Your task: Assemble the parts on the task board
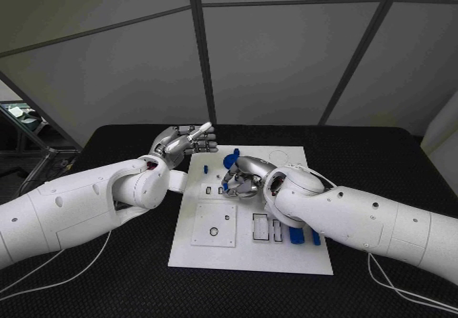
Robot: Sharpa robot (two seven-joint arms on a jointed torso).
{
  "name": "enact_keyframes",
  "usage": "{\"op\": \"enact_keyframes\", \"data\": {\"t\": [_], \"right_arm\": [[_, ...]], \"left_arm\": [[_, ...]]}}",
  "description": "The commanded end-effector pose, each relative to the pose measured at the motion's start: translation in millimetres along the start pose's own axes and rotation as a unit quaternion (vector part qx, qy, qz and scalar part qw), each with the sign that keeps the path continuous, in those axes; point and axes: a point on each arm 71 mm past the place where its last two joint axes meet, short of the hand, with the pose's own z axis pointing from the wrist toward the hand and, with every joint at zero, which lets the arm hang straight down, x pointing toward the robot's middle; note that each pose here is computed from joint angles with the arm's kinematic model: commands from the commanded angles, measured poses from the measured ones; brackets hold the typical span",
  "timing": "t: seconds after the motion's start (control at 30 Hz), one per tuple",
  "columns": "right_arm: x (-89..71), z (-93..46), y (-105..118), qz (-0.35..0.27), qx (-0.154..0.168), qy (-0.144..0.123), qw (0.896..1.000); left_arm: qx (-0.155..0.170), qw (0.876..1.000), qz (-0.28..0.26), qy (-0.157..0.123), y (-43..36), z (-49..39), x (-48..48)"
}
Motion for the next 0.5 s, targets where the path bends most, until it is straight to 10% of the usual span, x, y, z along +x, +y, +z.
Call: {"op": "enact_keyframes", "data": {"t": [0.03,0.5], "right_arm": [[3.3,-0.3,-4.1,-0.013,0.008,0.015,1.0],[4.0,-0.7,-5.2,-0.023,0.012,0.02,0.999]], "left_arm": [[0.003,1.0,-0.002,0.007,-1.5,0.5,1.5],[0.003,1.0,-0.002,0.007,-1.5,0.6,1.2]]}}
